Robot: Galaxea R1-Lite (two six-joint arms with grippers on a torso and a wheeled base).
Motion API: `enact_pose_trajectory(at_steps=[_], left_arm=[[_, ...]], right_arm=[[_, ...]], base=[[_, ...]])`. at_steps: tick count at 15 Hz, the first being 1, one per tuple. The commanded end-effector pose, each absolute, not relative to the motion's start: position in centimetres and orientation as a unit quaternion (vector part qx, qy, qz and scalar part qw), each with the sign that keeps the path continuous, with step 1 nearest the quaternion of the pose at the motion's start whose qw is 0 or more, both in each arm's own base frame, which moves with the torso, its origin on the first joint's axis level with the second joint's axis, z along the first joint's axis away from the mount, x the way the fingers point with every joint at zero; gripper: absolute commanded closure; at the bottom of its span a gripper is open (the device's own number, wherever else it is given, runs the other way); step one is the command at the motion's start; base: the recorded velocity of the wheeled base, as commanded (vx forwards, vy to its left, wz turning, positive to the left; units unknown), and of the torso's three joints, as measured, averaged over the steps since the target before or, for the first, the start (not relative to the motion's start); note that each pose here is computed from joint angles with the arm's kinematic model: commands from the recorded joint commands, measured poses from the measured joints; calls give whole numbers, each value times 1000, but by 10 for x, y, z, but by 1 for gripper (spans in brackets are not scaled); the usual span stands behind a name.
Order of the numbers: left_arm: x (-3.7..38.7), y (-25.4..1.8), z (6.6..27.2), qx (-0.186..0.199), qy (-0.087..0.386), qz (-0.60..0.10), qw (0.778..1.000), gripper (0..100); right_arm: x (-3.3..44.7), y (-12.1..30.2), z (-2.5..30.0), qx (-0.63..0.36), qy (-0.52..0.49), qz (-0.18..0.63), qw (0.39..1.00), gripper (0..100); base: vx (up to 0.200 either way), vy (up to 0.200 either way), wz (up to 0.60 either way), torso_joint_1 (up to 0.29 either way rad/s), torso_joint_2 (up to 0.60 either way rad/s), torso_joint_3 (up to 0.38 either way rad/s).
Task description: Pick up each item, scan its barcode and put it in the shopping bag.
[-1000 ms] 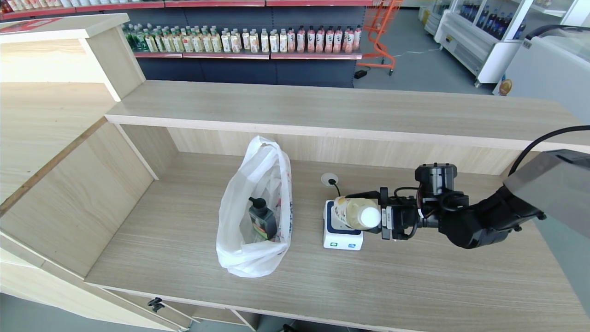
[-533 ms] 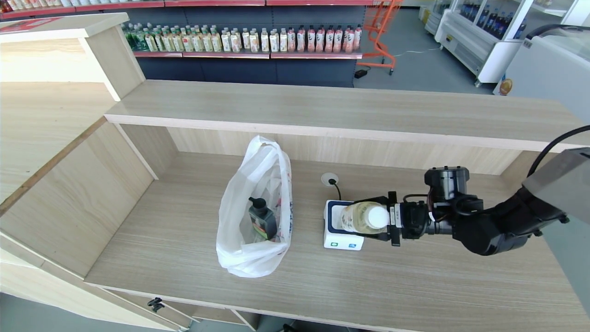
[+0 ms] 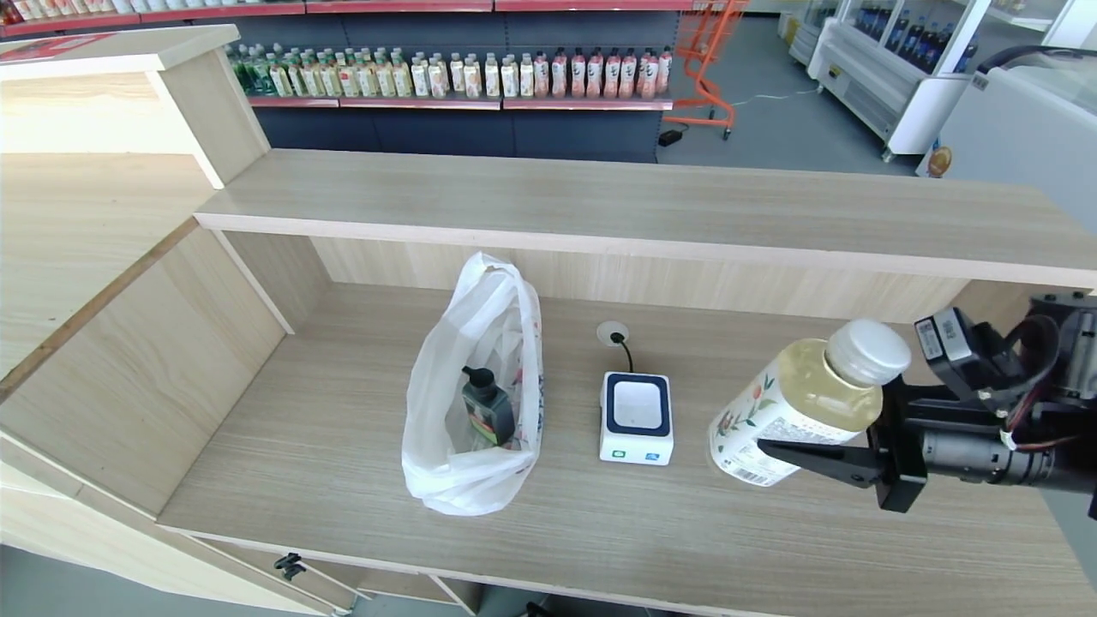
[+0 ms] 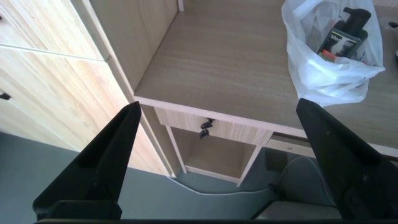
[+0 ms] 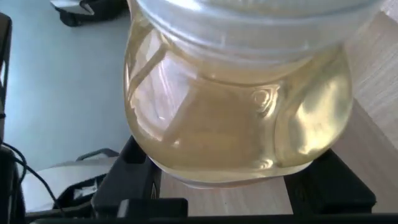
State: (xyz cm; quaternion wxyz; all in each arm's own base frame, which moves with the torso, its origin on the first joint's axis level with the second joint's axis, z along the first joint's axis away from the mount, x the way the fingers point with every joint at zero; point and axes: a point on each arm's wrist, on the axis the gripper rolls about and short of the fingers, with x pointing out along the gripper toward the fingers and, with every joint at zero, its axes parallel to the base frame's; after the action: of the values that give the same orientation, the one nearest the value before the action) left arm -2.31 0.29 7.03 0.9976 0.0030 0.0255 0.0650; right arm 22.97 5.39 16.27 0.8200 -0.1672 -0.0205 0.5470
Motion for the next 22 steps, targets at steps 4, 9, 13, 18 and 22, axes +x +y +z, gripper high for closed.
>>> enact_pose_trajectory(at_steps=[4,9,13,18,22], left_arm=[[-23,3,70,3,25,65,998,0],[-23,3,70,3,25,65,998,0],[-23,3,70,-11,24,66,997,0],[-23,3,70,-4,24,66,998,0],[-23,3,70,-4,24,66,998,0]], right_arm=[[194,44,186,-48,37,442,895,100],[196,44,185,-18,55,427,902,100],[216,50,197,-23,41,408,912,100],[248,89,199,-3,57,405,912,100],[288,121,175,-9,94,376,922,100]], base=[[0,0,0,0,0,0],[0,0,0,0,0,0],[0,200,0,-5,0,2],[0,80,0,7,6,-2],[0,0,0,0,0,0]])
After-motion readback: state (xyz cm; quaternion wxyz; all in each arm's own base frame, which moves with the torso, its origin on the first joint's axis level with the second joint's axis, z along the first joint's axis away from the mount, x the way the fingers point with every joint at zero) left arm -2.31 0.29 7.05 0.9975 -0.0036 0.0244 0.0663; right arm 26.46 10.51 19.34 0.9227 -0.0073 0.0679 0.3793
